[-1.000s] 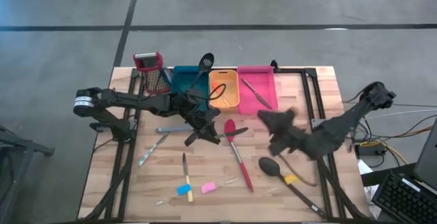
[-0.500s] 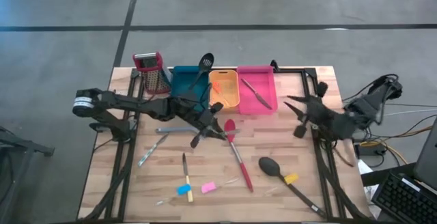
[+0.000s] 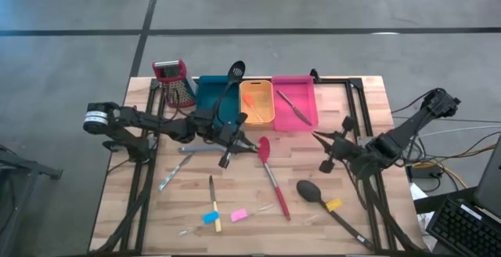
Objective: Pick & Place Kitchen Items
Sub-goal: Put the green knife into the red bin
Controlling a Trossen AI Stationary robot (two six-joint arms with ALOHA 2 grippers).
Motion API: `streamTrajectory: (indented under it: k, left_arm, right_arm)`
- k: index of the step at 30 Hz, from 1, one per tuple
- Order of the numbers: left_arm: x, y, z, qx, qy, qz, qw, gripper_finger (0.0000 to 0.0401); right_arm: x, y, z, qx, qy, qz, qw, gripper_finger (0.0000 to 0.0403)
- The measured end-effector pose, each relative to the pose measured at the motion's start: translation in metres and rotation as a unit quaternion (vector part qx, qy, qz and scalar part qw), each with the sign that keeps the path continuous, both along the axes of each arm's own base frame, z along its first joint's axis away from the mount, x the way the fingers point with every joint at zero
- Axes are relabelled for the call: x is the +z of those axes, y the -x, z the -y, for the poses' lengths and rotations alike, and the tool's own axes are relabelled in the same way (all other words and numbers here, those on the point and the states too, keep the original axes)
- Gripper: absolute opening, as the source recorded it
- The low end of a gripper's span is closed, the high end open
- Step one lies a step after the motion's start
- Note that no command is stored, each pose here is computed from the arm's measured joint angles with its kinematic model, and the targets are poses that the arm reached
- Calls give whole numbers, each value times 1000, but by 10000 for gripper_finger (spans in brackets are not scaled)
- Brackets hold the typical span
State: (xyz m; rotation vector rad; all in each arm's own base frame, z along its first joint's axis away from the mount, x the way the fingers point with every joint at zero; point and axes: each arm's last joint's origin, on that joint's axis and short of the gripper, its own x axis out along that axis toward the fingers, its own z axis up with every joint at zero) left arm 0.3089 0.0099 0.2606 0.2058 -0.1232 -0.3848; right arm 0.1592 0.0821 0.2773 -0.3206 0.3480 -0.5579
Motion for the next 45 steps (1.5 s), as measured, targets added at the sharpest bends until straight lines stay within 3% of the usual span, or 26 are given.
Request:
streamTrajectory:
  k: [2,13,21,28,33,39,45]
  left_arm:
    - [0,0,0,0,0,2,1000,29]
    - [2,0,0,30,-11,16,999,29]
    - [-6,-12,6,53,-8,60,997,29]
    - [-11,-19,4,65,-13,67,996,29]
    - [-10,-19,4,64,-13,70,995,29]
    - [-10,-19,4,64,-13,70,995,29]
    - [-11,-19,4,63,-13,70,995,29]
  right_arm:
    - [3,-4,-2,1,11,5,1000,17]
    - [5,-26,-11,-15,-44,76,996,9]
    - [-5,-55,-6,-49,-41,93,994,68]
    - [1,-74,-14,58,-36,120,990,144]
    - [1,-85,-17,101,-31,147,983,174]
    - [-10,-102,-10,112,-44,151,981,182]
    - [-10,-115,-8,137,-40,196,970,163]
